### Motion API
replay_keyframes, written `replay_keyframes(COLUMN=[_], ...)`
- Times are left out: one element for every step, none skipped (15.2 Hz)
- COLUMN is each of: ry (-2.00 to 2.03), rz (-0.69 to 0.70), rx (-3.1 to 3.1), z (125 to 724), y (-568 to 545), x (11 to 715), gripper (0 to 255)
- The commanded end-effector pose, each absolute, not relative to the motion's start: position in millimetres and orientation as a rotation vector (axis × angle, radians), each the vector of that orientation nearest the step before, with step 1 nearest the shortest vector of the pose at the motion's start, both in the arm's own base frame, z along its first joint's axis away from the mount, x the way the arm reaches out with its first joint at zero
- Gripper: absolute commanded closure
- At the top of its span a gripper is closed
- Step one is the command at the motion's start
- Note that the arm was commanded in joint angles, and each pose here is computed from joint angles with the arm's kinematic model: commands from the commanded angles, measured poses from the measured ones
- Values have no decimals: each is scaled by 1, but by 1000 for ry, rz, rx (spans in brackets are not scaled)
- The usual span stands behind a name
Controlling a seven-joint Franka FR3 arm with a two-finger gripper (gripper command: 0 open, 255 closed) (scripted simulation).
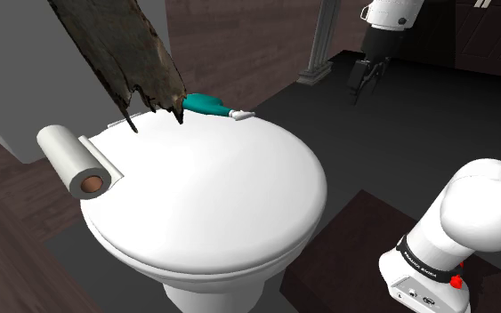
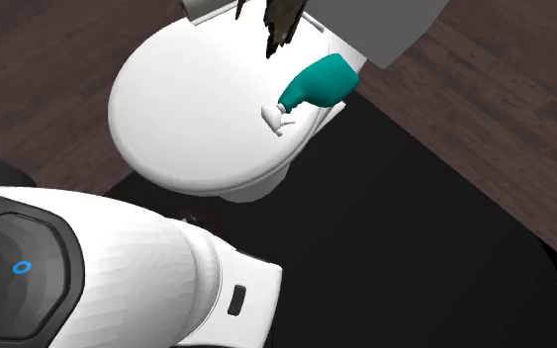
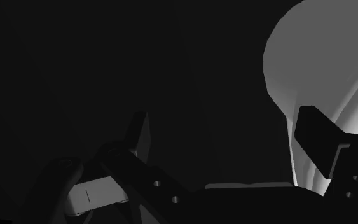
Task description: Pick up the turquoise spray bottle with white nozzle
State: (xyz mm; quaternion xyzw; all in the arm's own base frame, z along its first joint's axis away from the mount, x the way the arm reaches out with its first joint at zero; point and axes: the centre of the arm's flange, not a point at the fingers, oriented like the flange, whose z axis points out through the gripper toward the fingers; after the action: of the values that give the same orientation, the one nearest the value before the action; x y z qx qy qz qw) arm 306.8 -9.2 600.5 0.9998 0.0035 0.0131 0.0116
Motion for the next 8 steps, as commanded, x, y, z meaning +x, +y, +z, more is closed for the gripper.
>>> replay_keyframes(ry=[11,17,24,30,37,44,50,57], rz=[41,35,28,22,16,9,3,-4], rx=[3118,3126,3134,3143,3151,3159,3167,3175], z=[600,599,598,596,595,593,592,591], y=[-9,-2,5,12,19,26,33,41], x=[307,318,329,339,350,361,372,382], gripper=[0,0,0,0,0,0,0,0])
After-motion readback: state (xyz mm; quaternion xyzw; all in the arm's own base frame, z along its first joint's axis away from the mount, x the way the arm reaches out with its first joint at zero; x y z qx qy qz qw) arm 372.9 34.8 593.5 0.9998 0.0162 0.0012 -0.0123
